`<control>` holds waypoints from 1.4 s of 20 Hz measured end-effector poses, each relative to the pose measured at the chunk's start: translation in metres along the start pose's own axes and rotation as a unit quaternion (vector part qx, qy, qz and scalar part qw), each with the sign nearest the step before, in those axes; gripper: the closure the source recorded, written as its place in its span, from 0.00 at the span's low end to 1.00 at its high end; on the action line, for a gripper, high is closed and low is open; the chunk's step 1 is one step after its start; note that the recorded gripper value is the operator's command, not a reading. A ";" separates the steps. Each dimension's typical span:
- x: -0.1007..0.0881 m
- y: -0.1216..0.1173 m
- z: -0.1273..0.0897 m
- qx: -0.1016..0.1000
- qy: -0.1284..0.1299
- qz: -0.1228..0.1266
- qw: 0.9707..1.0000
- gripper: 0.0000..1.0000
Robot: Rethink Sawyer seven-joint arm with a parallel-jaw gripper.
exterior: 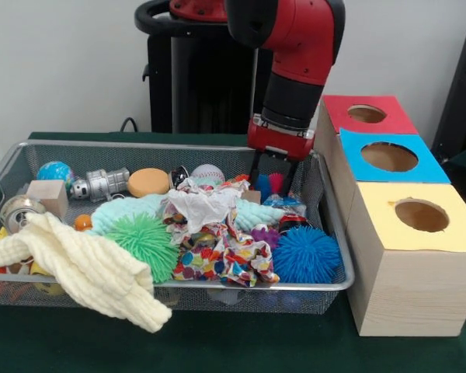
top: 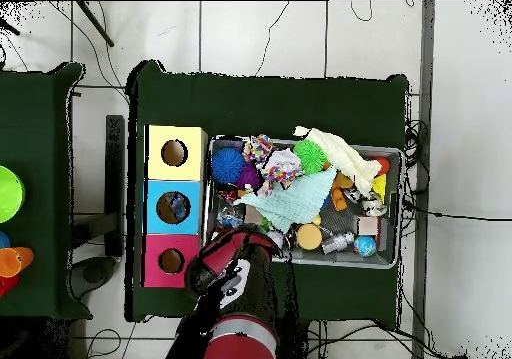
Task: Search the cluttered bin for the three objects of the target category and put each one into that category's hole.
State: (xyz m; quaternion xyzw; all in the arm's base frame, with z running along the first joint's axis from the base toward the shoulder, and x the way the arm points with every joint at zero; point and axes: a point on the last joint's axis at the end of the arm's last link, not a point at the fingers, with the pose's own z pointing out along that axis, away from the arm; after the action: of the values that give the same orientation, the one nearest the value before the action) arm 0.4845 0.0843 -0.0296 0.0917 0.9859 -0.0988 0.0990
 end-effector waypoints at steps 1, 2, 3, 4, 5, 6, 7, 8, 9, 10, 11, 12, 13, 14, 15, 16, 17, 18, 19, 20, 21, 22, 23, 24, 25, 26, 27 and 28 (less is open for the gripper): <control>0.001 -0.002 0.003 0.000 0.002 0.002 1.000 0.00; 0.002 -0.005 0.007 -0.001 0.004 0.005 1.000 0.00; 0.001 -0.008 0.011 -0.004 0.002 0.009 1.000 0.00; 0.000 -0.010 0.012 -0.007 0.000 0.012 1.000 0.00; -0.002 -0.011 0.014 -0.009 -0.003 0.014 1.000 0.00; -0.007 -0.014 0.016 -0.017 -0.011 0.020 1.000 0.00; -0.010 -0.015 0.017 -0.020 -0.016 0.022 0.999 0.00; -0.019 -0.021 0.022 -0.030 -0.028 0.031 0.999 0.00; -0.021 -0.024 0.025 -0.032 -0.030 0.035 0.998 0.00; -0.023 -0.027 0.028 -0.034 -0.032 0.038 0.998 0.00; -0.023 -0.028 0.030 -0.034 -0.032 0.040 0.998 0.00; -0.023 -0.029 0.031 -0.034 -0.031 0.041 0.998 0.00; -0.023 -0.030 0.033 -0.035 -0.031 0.043 0.998 0.00; -0.024 -0.032 0.034 -0.037 -0.033 0.046 0.998 0.00; -0.025 -0.032 0.034 -0.037 -0.033 0.046 0.998 0.00; -0.024 -0.033 0.034 -0.037 -0.033 0.047 0.998 0.00; -0.025 -0.032 0.034 -0.038 -0.032 0.047 0.998 0.00; -0.025 -0.032 0.034 -0.038 -0.032 0.047 0.998 0.00; -0.025 -0.032 0.034 -0.038 -0.032 0.047 0.998 0.00; -0.025 -0.032 0.034 -0.038 -0.032 0.048 0.998 0.00; -0.025 -0.032 0.034 -0.038 -0.032 0.048 0.998 0.00; -0.025 -0.033 0.034 -0.039 -0.032 0.049 0.997 0.00; -0.025 -0.033 0.034 -0.039 -0.032 0.050 0.997 0.00; -0.025 -0.033 0.034 -0.040 -0.032 0.050 0.997 0.00; -0.026 -0.033 0.035 -0.040 -0.032 0.051 0.997 0.00; -0.028 -0.032 0.035 -0.043 -0.032 0.054 0.997 1.00; -0.027 -0.032 0.035 -0.043 -0.032 0.053 0.997 1.00; -0.027 -0.032 0.035 -0.043 -0.032 0.053 0.997 1.00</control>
State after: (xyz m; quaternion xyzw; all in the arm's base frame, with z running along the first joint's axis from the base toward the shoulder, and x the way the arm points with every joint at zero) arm 0.5106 0.0414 -0.0515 0.1365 0.9793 -0.0537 0.1397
